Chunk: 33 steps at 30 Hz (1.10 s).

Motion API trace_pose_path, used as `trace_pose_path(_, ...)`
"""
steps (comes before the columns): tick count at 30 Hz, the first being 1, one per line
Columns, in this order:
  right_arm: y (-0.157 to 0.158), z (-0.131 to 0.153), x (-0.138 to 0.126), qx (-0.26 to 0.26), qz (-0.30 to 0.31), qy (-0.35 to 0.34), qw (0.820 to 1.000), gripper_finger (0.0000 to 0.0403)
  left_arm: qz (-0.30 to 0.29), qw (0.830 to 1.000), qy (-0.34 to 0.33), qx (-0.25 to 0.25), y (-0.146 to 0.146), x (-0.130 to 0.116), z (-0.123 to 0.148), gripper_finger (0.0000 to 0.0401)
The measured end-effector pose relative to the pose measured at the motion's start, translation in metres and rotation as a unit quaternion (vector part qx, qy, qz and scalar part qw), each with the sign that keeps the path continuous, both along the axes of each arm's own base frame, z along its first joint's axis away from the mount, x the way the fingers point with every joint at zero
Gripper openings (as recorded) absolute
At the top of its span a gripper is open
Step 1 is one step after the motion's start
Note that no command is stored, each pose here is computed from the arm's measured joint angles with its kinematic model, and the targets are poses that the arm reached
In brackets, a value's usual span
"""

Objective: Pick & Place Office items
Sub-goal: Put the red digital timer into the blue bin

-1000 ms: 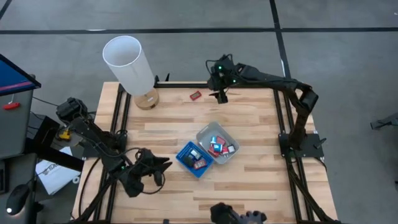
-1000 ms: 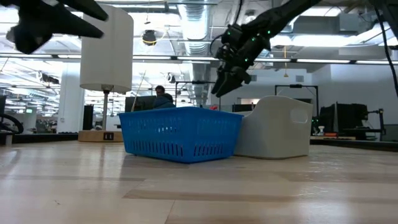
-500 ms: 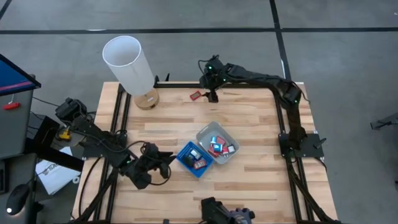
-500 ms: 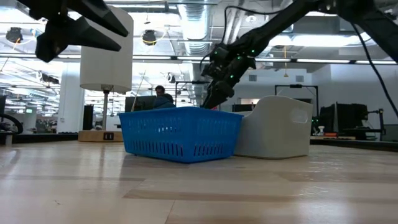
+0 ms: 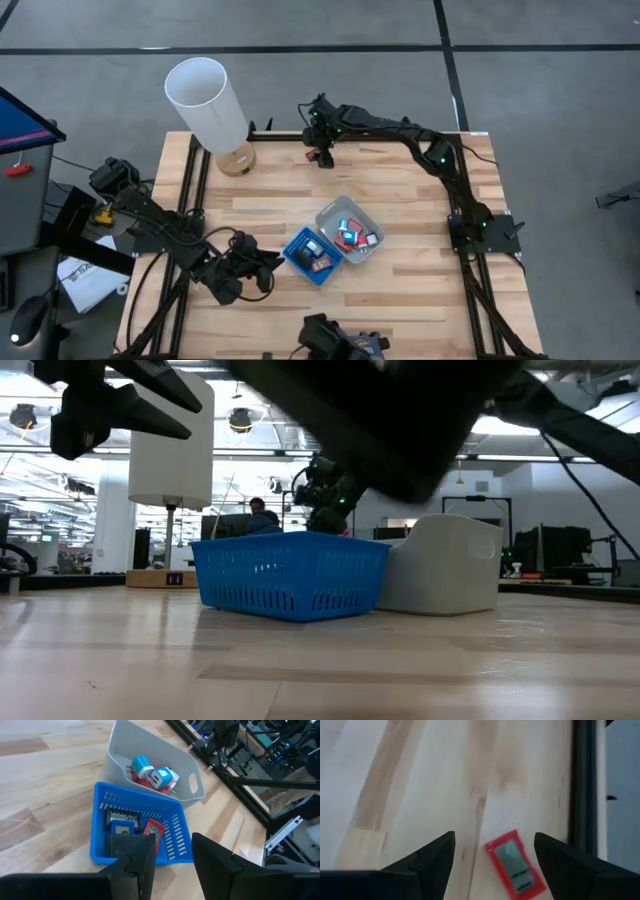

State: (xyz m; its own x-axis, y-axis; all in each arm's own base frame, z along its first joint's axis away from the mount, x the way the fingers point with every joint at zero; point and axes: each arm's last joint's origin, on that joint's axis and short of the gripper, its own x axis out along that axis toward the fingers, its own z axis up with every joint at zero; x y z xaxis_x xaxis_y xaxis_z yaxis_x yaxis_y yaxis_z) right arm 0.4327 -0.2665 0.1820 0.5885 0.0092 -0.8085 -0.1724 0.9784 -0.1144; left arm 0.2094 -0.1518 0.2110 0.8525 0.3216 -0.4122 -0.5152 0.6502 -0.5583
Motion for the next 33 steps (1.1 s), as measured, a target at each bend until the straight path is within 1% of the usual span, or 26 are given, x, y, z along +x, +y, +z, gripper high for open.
trace_pose_path(4,-0.007,-0.005,0.001,0.018,0.002,0.021,1.0,0.0264,-0.005,1.0,-0.002,-0.002,-0.003,-0.002,0.0,0.0122)
trace_pose_path(7,-0.015,-0.009,0.0,0.017,-0.002,0.032,0.999,0.0264,-0.007,1.0,-0.002,-0.001,-0.003,-0.002,0.0,0.0122)
trace_pose_path(10,-0.022,-0.005,-0.002,0.026,-0.008,0.032,0.999,0.0264,-0.008,1.0,-0.002,-0.001,-0.004,-0.002,0.0,0.0122)
trace_pose_path(12,-0.024,-0.006,-0.004,0.044,-0.013,0.033,0.998,0.0264,-0.008,1.0,-0.004,-0.002,-0.004,-0.002,0.001,0.0122)
trace_pose_path(16,-0.025,-0.007,-0.005,0.052,-0.02,0.033,0.998,0.0264,-0.008,1.0,-0.01,-0.008,-0.005,-0.002,0.002,0.0122)
trace_pose_path(19,-0.029,-0.007,-0.009,0.086,-0.039,0.027,0.995,0.0264,-0.008,1.0,-0.011,-0.008,-0.005,-0.002,0.002,0.0122)
trace_pose_path(26,-0.042,-0.007,-0.018,0.099,-0.052,0.019,0.994,0.0264,-0.008,1.0,-0.015,-0.012,-0.005,-0.001,0.002,0.0122)
trace_pose_path(29,-0.045,-0.007,-0.021,0.12,-0.063,0.014,0.991,0.0264,-0.008,1.0,-0.018,-0.015,-0.005,-0.001,0.003,0.0122)
trace_pose_path(33,-0.047,-0.006,-0.027,0.135,-0.073,0.027,0.988,0.0264,-0.008,1.0,-0.022,-0.018,-0.006,0.0,0.004,0.0122)
